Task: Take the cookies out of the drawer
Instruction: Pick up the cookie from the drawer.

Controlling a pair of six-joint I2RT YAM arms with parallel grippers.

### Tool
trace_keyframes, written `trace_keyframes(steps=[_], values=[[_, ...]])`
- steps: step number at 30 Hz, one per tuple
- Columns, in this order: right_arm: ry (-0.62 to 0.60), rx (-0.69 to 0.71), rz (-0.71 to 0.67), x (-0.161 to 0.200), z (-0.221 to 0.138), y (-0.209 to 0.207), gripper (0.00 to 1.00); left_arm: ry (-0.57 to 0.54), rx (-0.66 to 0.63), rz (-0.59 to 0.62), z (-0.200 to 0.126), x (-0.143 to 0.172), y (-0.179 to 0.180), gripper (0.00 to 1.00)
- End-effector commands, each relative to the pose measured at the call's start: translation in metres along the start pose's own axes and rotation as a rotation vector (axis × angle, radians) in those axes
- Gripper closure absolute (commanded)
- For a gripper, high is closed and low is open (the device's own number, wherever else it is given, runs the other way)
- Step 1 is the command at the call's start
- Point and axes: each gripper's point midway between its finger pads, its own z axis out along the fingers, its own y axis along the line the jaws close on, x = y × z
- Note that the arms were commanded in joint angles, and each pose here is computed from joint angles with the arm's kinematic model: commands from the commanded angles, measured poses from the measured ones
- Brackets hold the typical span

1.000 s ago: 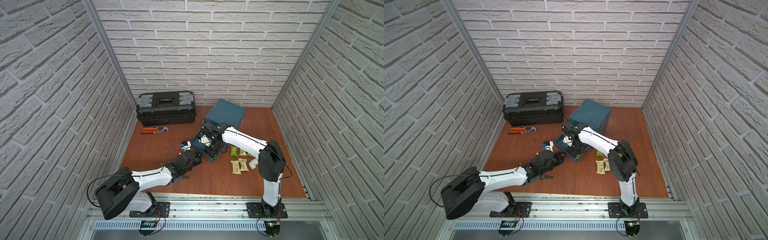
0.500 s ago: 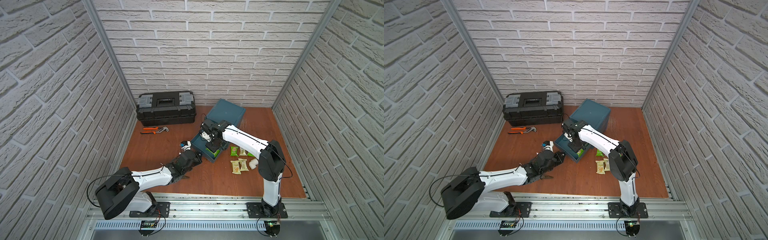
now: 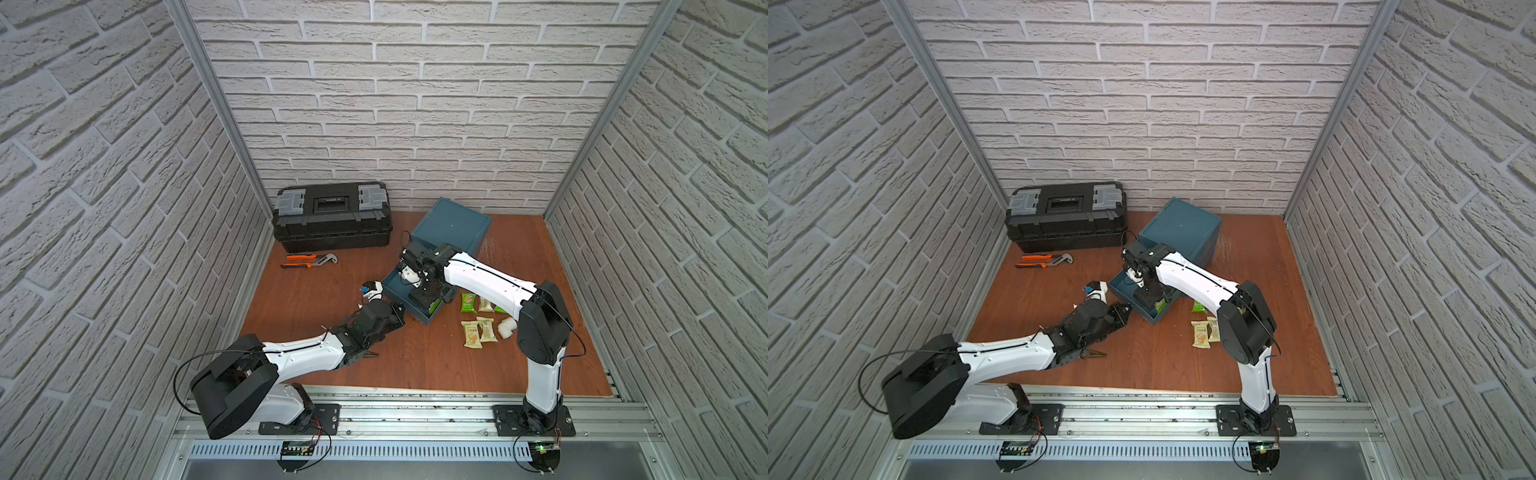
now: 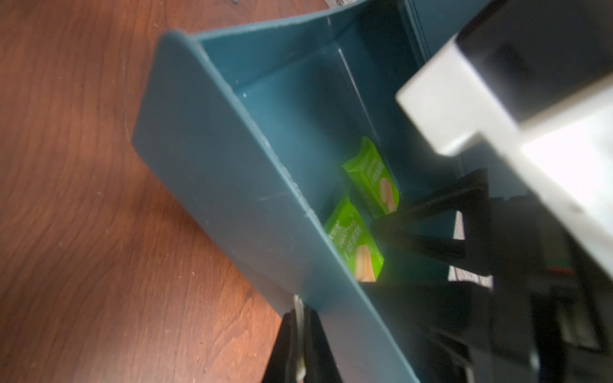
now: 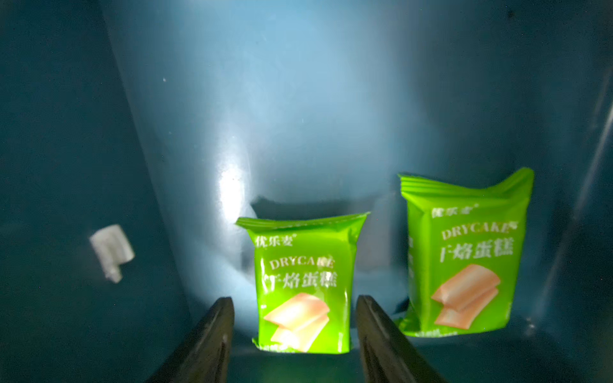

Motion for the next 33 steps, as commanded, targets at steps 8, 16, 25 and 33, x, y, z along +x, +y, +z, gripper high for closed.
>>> trace_keyframes(steps=[8,16,25,33], values=[[0.019,0.039,-0.001,0.002,0.012,-0.003,0.40,-0.037,0.049,0.005,0.001,-0.013,-0.018,1.00],[0.062,0.082,-0.006,0.005,0.028,-0.008,0.45,-0.040,0.048,0.003,0.000,-0.014,-0.017,1.00],[0.024,0.084,-0.002,0.000,0.013,-0.010,0.55,-0.039,0.048,0.001,0.000,-0.013,-0.017,1.00],[-0.083,0.087,-0.007,-0.011,-0.038,-0.010,0.58,-0.040,0.049,-0.002,0.000,-0.014,-0.017,1.00]])
